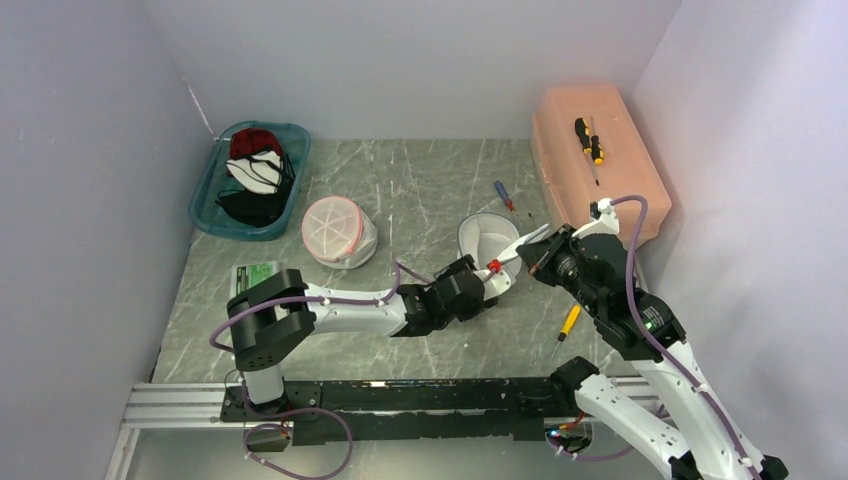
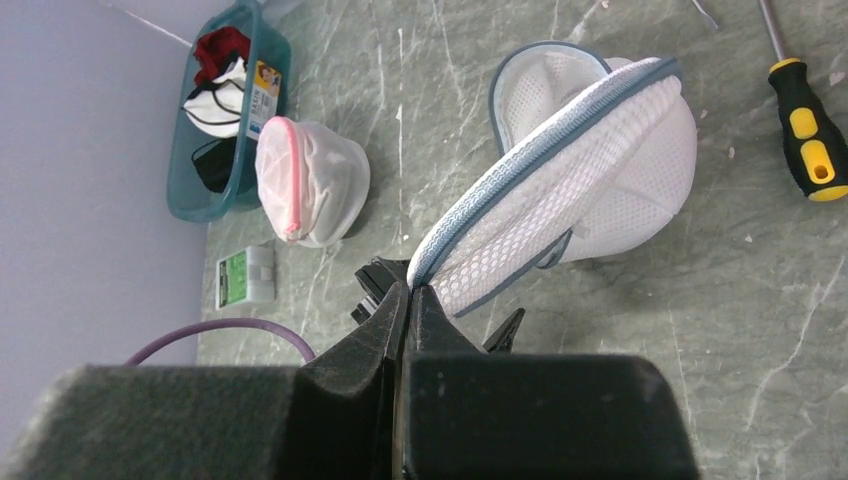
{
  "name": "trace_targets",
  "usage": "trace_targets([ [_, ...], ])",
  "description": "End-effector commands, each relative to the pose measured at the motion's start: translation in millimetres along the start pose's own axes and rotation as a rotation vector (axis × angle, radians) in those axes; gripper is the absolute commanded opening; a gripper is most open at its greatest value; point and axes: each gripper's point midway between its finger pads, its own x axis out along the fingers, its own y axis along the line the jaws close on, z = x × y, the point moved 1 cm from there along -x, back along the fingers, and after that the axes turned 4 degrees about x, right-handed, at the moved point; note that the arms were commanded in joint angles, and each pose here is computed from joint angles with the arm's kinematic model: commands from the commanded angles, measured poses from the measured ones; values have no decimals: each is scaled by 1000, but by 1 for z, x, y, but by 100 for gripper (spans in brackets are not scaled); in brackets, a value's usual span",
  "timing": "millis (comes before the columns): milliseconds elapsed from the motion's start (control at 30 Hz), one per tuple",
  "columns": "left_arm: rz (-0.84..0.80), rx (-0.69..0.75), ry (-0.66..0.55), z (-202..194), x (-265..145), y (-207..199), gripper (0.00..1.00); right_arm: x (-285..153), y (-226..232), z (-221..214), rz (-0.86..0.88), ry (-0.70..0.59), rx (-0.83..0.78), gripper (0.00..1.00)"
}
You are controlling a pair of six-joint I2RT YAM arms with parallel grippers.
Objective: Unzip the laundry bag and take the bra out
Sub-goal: Adjust the laundry bag at the center of the board.
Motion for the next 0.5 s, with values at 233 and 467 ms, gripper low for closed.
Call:
trace_targets([
  [233, -23, -316, -74, 28, -37, 31, 74, 2, -34, -5, -69, -53, -113, 0],
  [467, -168, -522, -69, 24, -61, 29, 77, 2, -58, -11, -109, -83, -167, 0],
])
